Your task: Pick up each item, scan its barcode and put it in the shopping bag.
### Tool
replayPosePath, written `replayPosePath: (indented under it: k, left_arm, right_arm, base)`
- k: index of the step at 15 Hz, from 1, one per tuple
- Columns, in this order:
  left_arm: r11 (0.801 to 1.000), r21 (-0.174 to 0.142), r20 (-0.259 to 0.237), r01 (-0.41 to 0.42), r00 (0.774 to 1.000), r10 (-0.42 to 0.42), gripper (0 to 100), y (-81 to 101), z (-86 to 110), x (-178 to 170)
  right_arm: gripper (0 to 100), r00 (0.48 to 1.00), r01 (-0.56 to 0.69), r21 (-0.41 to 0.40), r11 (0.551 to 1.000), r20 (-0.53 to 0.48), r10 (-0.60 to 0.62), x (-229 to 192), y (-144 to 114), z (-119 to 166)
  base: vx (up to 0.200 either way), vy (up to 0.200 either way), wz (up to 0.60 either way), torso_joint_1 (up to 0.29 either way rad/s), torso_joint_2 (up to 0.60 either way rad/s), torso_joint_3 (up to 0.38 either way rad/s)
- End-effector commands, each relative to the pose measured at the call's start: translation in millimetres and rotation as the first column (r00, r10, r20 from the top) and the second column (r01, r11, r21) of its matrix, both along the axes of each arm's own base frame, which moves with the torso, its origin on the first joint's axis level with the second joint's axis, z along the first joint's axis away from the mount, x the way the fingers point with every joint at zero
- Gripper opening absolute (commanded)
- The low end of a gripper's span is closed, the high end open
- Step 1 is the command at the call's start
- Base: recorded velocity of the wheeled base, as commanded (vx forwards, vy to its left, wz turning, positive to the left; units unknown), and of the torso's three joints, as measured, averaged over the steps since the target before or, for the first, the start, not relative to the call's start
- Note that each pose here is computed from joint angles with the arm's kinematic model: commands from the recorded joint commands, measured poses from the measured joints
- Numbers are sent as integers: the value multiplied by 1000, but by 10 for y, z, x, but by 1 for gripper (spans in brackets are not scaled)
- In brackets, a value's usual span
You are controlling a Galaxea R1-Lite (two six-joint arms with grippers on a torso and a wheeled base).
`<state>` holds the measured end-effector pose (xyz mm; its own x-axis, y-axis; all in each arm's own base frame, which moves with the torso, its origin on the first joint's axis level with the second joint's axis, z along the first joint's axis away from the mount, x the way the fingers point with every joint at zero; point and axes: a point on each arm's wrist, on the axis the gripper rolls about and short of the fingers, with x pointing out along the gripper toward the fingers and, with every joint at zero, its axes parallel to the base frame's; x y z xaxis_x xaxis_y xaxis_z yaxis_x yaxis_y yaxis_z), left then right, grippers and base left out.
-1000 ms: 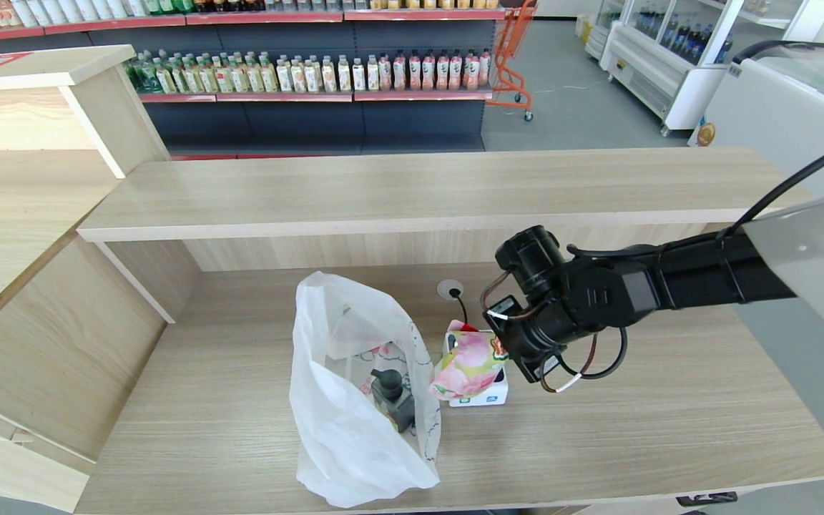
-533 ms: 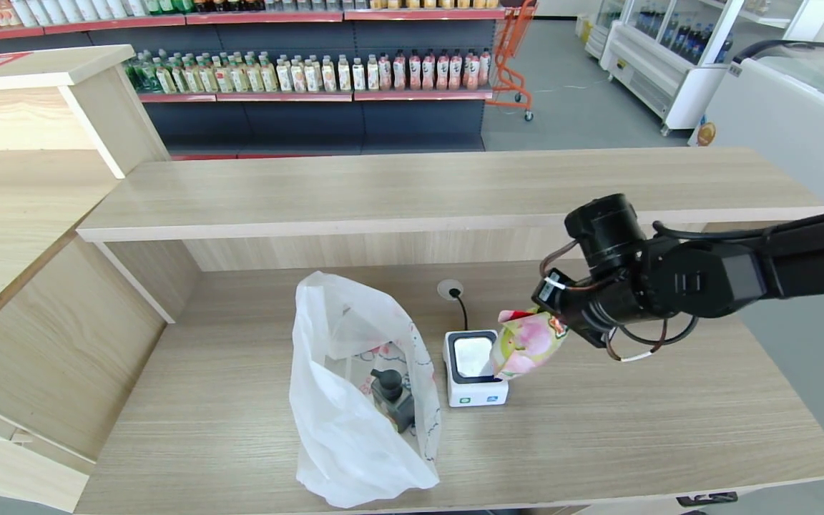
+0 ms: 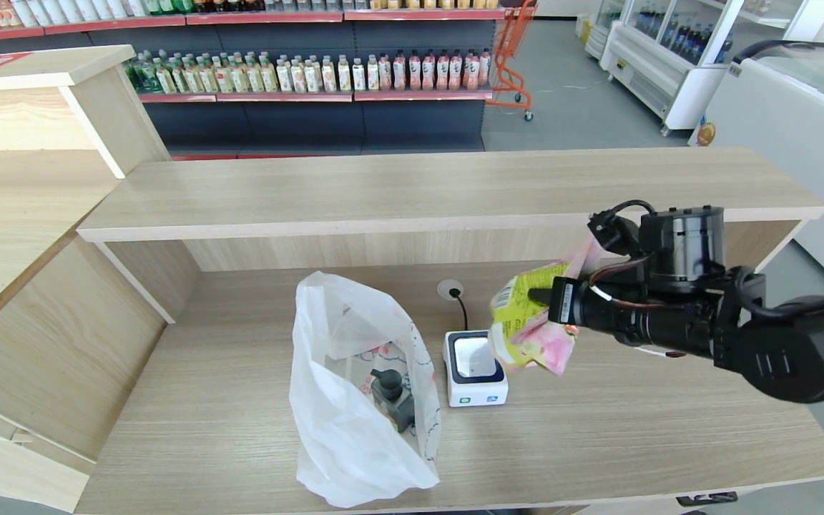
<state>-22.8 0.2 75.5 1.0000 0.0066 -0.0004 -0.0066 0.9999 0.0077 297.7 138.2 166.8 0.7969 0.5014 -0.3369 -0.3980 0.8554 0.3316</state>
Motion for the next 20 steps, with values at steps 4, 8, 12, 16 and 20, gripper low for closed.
replayPosePath:
  k: [4,8,12,16,20]
  left_arm:
    - [1000,0,0,-1,1000,1,100,0,0,0]
    - [1000,0,0,0,1000,0,100,0,0,0]
    - [1000,0,0,-1,1000,1,100,0,0,0]
    - [1000,0,0,-1,1000,1,100,0,0,0]
    - [1000,0,0,-1,1000,1,100,0,0,0]
  right_arm:
    - [0,949,-313,53,948,44,311,239,237,-456]
    - [0,881,-452,-11,892,149,449,502,394,-589]
    - [0,824,-538,-33,842,189,534,800,533,-763]
    - [0,780,-597,-23,802,218,587,958,679,-828]
    - [0,742,-643,-21,765,232,629,1031,868,-928]
  base:
    - [0,0,0,0,0,0]
    - [0,0,0,0,0,0]
    - [0,0,0,0,0,0]
    - [0,0,0,0,0,0]
    - [0,0,0,0,0,0]
